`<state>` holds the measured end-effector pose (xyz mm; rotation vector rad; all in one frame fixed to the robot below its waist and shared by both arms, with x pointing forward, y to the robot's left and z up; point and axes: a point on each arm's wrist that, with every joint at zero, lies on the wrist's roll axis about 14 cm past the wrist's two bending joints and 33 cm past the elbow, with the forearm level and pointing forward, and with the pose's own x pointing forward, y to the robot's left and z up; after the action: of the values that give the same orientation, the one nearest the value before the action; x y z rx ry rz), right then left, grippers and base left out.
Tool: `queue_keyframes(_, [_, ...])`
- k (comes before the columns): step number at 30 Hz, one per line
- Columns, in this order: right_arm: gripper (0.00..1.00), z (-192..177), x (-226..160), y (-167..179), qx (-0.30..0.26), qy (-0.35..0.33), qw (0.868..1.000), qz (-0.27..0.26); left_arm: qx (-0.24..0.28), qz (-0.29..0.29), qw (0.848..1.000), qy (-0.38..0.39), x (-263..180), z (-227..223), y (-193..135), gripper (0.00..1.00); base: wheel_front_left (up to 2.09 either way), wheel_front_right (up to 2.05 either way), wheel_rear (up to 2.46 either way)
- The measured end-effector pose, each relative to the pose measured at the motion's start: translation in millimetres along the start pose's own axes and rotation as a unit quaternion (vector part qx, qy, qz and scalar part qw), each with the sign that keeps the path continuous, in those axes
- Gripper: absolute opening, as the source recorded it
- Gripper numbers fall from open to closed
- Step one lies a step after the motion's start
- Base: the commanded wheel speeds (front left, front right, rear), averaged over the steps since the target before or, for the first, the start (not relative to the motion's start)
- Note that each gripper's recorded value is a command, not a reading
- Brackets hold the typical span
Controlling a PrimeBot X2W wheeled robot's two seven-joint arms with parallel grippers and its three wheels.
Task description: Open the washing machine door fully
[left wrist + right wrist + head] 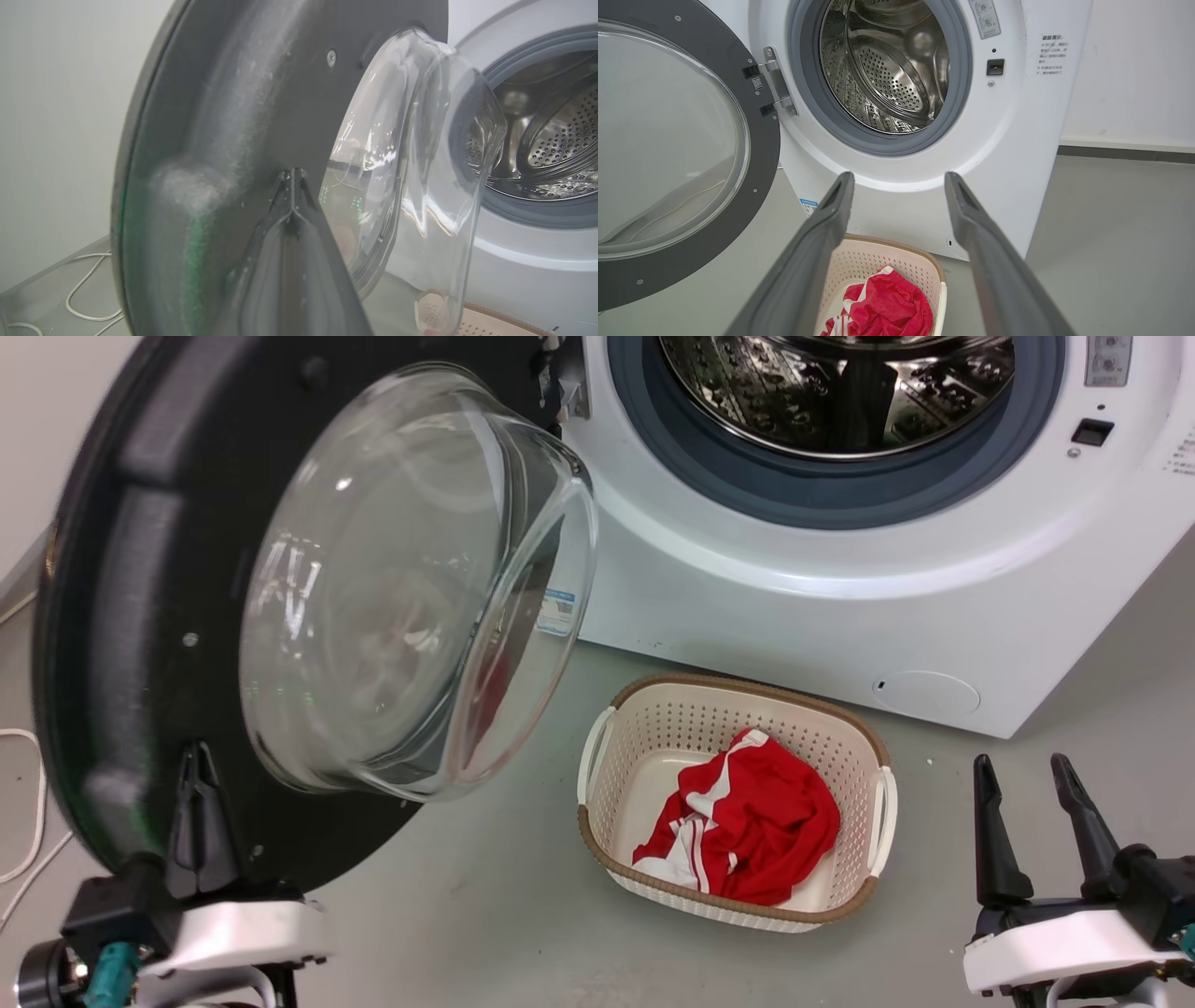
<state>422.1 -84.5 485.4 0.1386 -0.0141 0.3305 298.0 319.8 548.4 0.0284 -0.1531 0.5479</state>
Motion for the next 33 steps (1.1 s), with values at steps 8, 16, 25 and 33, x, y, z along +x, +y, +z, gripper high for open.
queue_keyframes(8, [1.0,-5,5,-12,-0.003,0.007,1.0,-0.01,0.007,0.017,1.0,0.023,29,-16,26,0.0,0.0,0.0,0.0])
queue_keyframes(16, [1.0,-9,9,-19,-0.005,0.012,1.0,-0.013,0.023,0.028,0.999,0.033,57,-20,51,0.0,0.0,0.0,0.0])
queue_keyframes(25, [1.0,-8,10,-24,-0.004,0.011,1.0,-0.017,0.027,0.056,0.997,0.039,75,-21,79,0.0,0.0,0.0,0.0])
queue_keyframes(33, [1.0,0,7,-20,-0.006,0.002,1.0,-0.015,0.022,0.066,0.997,0.033,69,-17,85,0.0,0.0,0.0,0.0])
